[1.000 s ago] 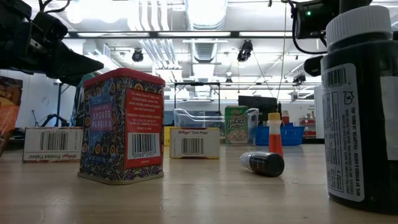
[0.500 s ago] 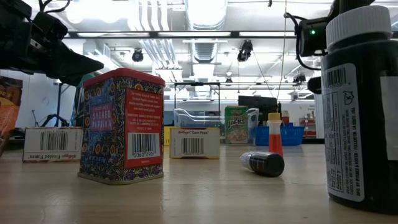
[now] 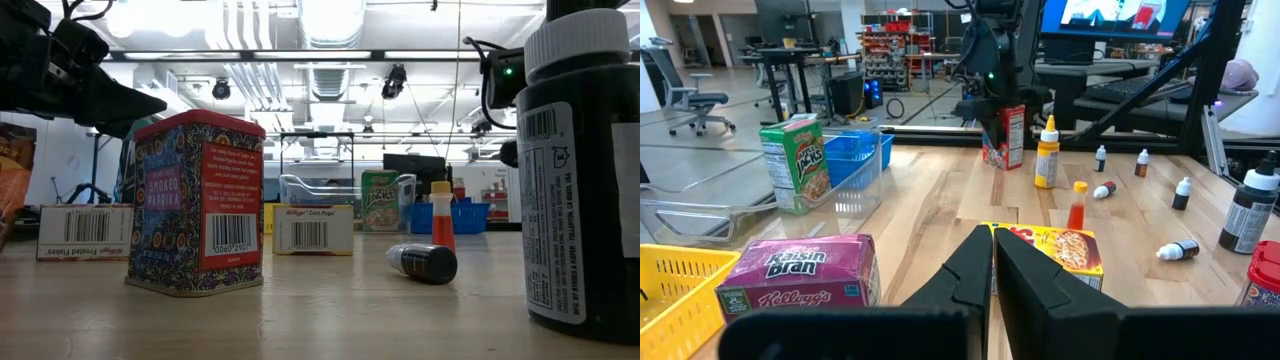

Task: Pick & Place Kitchen Items
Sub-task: Put the red cereal box into the transparent bin

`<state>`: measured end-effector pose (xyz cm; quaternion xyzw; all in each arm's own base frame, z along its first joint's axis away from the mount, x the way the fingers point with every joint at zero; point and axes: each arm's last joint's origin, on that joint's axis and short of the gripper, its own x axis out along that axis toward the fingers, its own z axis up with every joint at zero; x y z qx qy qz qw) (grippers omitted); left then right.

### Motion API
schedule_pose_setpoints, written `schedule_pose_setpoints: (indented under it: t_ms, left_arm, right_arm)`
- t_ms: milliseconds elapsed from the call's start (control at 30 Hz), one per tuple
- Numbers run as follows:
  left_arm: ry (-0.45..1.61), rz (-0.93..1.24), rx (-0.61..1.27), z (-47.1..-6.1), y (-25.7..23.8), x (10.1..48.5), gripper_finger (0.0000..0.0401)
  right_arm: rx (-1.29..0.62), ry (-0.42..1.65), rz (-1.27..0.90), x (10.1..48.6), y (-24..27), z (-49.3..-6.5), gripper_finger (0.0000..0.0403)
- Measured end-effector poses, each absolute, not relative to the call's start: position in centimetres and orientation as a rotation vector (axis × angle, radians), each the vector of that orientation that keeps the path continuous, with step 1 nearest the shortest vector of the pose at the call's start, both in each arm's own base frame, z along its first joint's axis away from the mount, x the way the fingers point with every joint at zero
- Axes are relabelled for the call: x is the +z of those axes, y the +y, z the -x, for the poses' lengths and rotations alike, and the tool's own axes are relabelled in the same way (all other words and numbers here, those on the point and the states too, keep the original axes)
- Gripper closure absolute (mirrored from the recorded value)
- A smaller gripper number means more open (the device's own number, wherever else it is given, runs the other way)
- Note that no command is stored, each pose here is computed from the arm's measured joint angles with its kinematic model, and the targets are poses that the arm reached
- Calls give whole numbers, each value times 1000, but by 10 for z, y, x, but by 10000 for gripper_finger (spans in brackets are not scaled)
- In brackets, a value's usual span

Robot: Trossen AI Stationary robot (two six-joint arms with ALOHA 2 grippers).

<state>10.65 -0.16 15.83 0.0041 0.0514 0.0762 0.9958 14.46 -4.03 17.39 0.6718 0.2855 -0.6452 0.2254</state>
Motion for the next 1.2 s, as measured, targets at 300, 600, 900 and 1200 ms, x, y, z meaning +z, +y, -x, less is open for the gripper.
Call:
schedule_pose_setpoints:
  t_ms: [300,600,900,1200]
  left_arm:
    - [103,-8,152,-107,-2,158,378]
    - [103,-8,153,-107,-2,158,378]
    - [103,-8,152,-107,-2,158,378]
    - [103,-8,152,-107,-2,158,378]
  right_arm:
    - [-1719,836,-1792,175,-41,-146,199]
    - [-1464,1000,-1650,176,-41,-150,233]
    - [-1171,1128,-1420,180,-43,-158,227]
    - [-931,1085,-1187,198,-51,-174,233]
